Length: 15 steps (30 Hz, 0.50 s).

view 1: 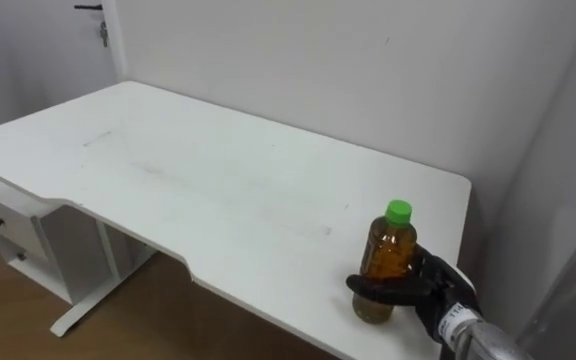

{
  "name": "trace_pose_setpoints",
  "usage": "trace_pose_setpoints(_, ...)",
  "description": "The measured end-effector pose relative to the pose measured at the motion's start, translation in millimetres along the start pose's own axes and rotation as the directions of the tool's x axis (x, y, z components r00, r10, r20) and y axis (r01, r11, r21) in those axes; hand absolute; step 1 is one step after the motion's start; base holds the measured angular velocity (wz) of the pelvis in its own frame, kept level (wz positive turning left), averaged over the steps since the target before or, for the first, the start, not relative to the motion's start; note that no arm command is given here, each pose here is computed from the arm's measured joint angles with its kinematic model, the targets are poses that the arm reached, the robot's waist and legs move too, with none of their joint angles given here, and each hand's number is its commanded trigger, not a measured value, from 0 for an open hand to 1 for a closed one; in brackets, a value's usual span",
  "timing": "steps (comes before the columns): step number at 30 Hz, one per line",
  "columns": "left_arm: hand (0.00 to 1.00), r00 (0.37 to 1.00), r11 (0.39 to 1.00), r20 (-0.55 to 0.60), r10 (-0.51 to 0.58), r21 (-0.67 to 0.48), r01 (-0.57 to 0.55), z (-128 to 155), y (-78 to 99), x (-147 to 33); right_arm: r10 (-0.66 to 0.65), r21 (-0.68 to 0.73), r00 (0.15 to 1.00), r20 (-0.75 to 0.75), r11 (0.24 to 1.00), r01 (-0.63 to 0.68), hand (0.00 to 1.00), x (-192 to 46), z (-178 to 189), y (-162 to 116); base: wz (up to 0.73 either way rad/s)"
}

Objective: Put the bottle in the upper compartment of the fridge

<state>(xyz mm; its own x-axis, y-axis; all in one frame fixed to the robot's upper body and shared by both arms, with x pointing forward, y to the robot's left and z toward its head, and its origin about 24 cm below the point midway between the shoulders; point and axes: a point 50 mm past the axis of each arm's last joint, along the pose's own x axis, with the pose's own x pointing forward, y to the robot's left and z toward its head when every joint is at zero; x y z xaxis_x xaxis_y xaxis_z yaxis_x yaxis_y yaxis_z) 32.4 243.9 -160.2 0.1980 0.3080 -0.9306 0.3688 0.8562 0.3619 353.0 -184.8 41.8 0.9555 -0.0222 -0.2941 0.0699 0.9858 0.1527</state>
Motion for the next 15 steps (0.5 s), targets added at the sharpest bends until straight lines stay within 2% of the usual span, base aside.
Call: trace_pose_setpoints(15,0.0,1.0,0.995,0.008,-0.013,-0.094,0.014,0.4,-6.3,-0.9,-0.049,0.001,0.998,0.047,0.999,0.049,0.0,-0.1,5.1,-3.6,0.0)
